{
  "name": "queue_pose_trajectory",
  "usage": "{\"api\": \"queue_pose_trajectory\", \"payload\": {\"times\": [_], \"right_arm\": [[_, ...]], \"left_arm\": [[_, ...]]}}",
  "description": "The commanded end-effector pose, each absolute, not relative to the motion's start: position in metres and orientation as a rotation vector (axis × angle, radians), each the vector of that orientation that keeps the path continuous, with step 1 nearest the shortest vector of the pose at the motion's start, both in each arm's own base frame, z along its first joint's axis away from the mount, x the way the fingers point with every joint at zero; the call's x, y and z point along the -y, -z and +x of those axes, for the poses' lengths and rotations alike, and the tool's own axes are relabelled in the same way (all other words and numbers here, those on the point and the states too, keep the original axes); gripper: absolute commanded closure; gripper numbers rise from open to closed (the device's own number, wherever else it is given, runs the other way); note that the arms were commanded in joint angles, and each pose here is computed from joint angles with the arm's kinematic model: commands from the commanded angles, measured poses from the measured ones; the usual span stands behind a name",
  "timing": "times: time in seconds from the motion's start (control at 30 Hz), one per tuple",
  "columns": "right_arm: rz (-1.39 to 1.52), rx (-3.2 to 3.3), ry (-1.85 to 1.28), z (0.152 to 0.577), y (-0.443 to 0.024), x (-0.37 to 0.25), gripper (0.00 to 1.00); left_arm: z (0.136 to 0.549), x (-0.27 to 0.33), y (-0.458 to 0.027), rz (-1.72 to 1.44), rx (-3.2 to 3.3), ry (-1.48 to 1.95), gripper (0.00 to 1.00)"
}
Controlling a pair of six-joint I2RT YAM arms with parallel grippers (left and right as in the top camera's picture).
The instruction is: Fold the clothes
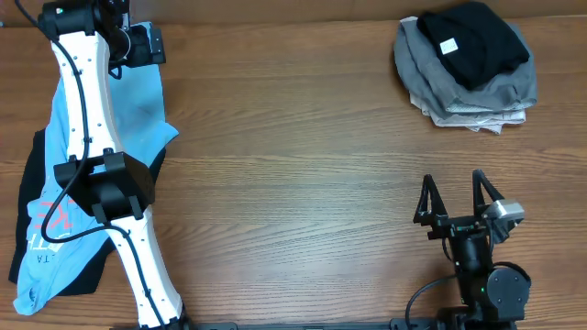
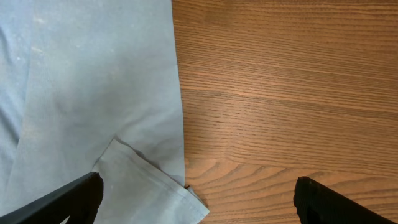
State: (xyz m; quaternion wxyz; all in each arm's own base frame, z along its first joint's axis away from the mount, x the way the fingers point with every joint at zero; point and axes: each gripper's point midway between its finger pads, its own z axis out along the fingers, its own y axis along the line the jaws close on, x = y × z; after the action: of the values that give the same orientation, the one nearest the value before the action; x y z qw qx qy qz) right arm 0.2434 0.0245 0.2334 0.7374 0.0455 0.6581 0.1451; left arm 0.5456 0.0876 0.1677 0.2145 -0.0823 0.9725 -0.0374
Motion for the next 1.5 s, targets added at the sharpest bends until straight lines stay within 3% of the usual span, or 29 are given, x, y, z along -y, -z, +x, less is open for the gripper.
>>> {"api": "queue_pose_trajectory", "payload": {"times": [0.0, 0.37, 1.47], "right_arm": [[0.147, -1.435, -0.284, 0.243, -0.220, -0.015, 0.00], [0.180, -1.591, -0.262, 0.246, -0.170, -0.012, 0.00], [0.180, -1.590, -0.262, 0.246, -0.170, -0.012, 0.00]], "left_arm": [[0.547, -0.087, -0.174, -0.231, -2.679, 0.108, 0.00], [0.547, -0.087, -0.174, -0.231, -2.679, 0.108, 0.00], [0.548, -0.085, -0.174, -0.225, -2.680, 0.109, 0.00]]}}
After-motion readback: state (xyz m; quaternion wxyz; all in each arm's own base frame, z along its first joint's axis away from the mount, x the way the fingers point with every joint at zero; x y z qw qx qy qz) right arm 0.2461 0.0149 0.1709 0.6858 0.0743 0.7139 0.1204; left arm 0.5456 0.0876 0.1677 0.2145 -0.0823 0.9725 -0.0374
